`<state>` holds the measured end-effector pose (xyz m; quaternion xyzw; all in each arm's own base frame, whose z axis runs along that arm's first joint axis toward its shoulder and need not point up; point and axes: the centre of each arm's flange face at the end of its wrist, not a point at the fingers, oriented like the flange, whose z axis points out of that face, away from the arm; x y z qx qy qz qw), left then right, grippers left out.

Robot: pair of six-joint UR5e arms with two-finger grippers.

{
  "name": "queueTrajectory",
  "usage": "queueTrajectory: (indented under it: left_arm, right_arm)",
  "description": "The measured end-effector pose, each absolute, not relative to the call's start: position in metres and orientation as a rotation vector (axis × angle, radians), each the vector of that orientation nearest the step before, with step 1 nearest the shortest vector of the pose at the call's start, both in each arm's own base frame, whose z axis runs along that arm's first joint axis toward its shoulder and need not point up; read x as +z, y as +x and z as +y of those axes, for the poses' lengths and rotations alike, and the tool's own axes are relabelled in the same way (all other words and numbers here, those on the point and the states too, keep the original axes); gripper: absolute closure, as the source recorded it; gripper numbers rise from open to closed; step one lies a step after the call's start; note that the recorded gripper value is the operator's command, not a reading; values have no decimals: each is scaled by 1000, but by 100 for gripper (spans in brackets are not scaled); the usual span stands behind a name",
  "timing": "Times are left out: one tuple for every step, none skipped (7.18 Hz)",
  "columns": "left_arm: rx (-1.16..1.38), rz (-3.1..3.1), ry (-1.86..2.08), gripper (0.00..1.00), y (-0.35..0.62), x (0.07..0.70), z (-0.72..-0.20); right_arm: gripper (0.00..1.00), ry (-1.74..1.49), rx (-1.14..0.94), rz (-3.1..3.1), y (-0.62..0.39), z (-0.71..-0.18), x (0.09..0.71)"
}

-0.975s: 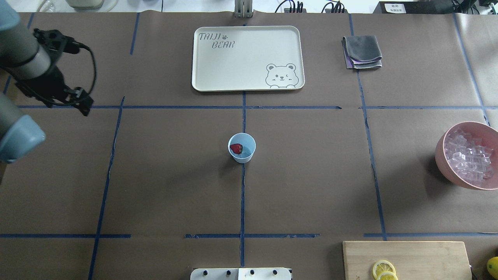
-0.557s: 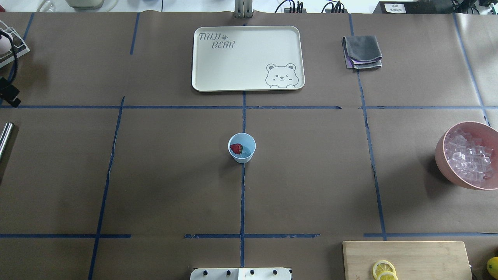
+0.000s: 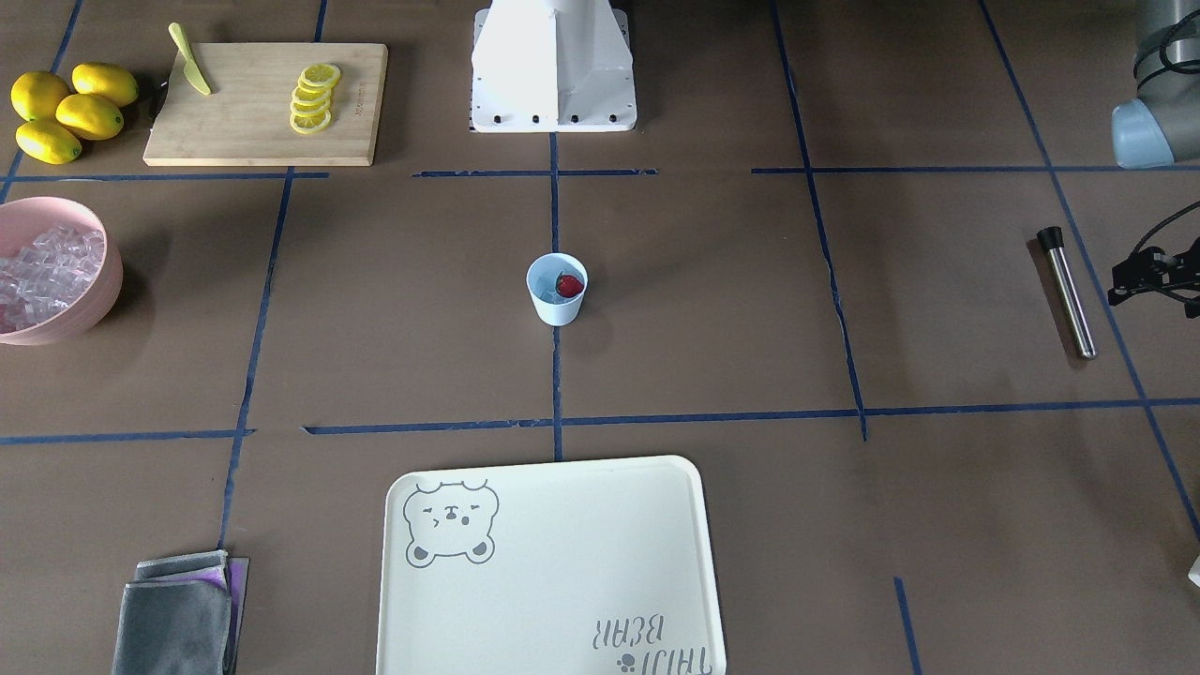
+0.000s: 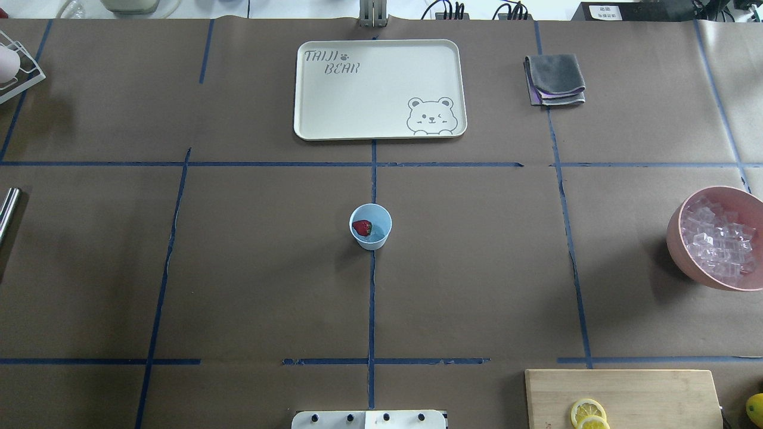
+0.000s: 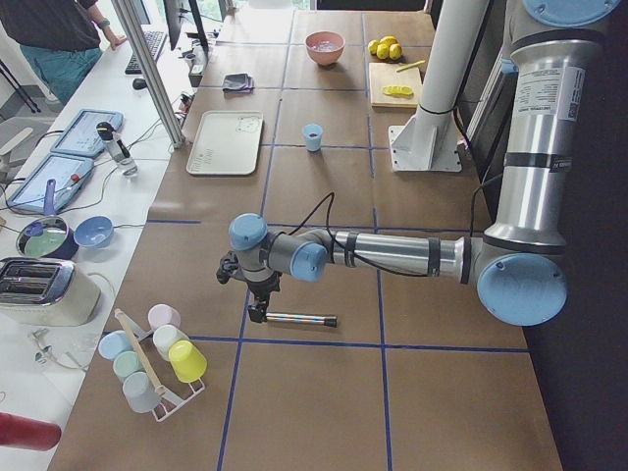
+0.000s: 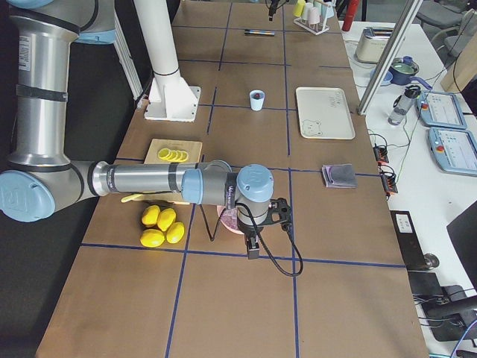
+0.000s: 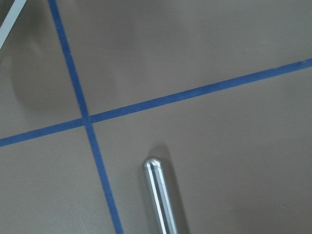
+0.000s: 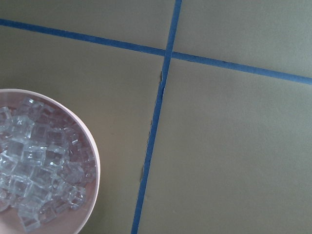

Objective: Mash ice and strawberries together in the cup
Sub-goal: 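Grasp the metal pestle with the left gripper and lift it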

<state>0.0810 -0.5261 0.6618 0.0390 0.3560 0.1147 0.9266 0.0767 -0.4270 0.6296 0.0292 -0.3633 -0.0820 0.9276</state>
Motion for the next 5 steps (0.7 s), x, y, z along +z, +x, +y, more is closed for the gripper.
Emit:
queueTrajectory:
  left_arm:
    - [176,740,88,0,81,679,-526]
    - [102,753,91,0,83,684,-526]
    - [50,765,90,0,88,684,-525]
    - [32,775,82,0,101,683,-523]
    - [39,782,73,0,117,685,-519]
  right_arm:
    - [0,61,-168,-753,76,-427,629]
    - [0,63,-167,-760,76,-427,628]
    - [0,64,-167,-764,75,-427,627]
    - [0,64,-167,-765,75,-427,627]
    - [0,64,-167,-765,75,-427,627]
